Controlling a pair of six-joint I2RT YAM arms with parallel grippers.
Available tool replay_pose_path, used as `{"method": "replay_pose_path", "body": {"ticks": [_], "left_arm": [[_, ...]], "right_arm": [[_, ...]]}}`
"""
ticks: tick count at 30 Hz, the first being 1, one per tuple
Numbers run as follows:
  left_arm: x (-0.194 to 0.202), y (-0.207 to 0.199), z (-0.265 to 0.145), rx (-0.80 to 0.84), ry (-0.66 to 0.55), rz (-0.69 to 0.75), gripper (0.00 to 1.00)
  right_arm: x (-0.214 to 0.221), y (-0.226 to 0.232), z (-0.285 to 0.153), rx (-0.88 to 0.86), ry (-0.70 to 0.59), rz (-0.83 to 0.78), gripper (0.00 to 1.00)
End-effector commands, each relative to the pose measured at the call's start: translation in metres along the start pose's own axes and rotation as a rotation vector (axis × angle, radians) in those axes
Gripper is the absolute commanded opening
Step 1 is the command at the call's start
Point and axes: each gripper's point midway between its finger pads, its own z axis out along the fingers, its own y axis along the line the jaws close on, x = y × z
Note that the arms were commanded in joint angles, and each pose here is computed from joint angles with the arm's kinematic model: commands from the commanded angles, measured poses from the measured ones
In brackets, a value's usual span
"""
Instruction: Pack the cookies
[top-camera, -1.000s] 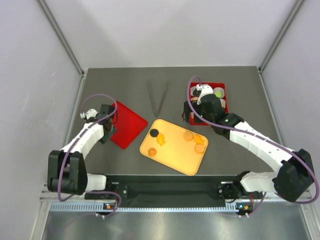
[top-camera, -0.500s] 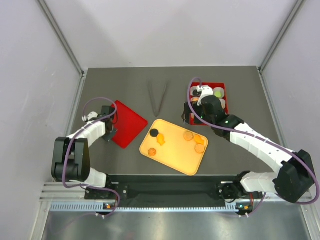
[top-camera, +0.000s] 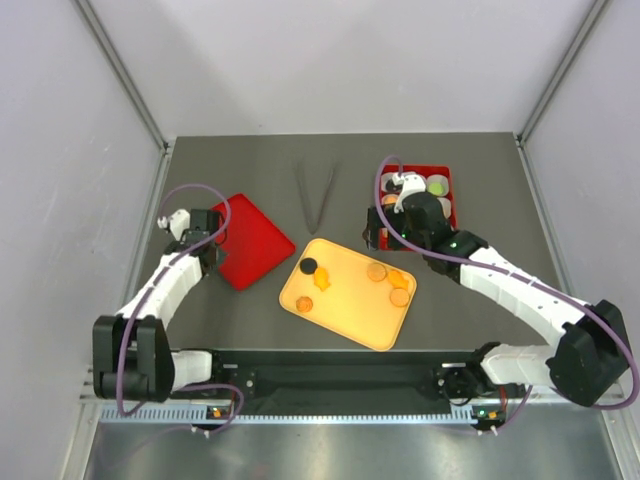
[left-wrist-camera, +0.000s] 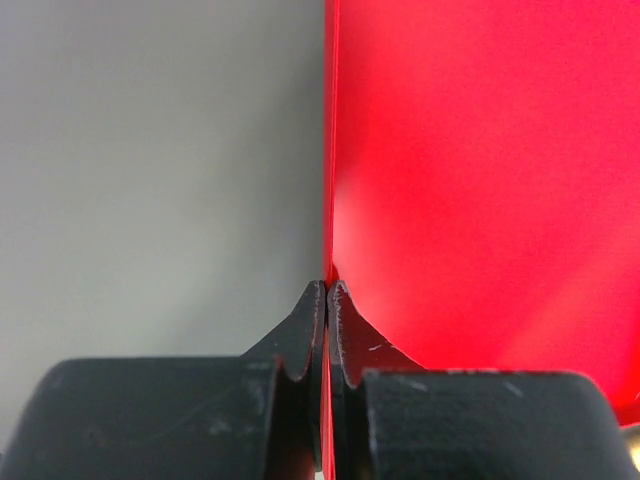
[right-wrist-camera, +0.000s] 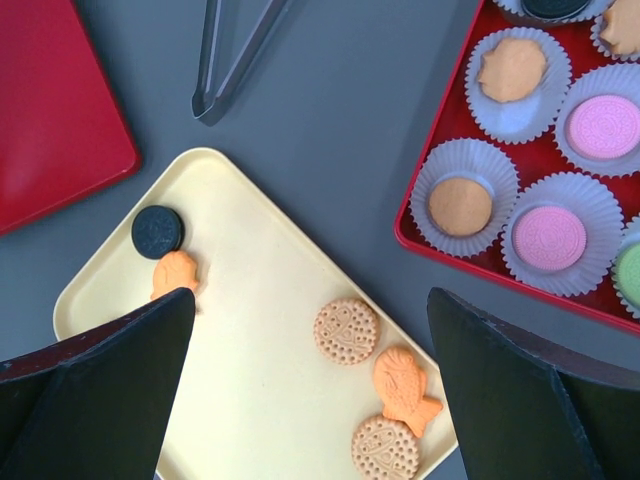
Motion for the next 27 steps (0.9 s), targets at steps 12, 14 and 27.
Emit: {"method": "replay_pose_path", "body": {"ticks": [12,14,27], "left_arm": [[-0.037,-0.059,-0.075,0.399,-0.03,0.133,0.0],[-0.034,-0.065,-0.082,0.438,-0.01,0.141,0.0],[-0.009,-0.11,-0.131,0.716,0.066,0.219,0.0]], "right_arm": [[-0.045,0.069,0.023,-0.242,-0.031,0.009,1.0],[-0.048,0.081,0.028,-0.293,-0.031,0.012,1.0],[-0.073,0.13,0.066,-0.473,0.008,0.082,1.0]]}}
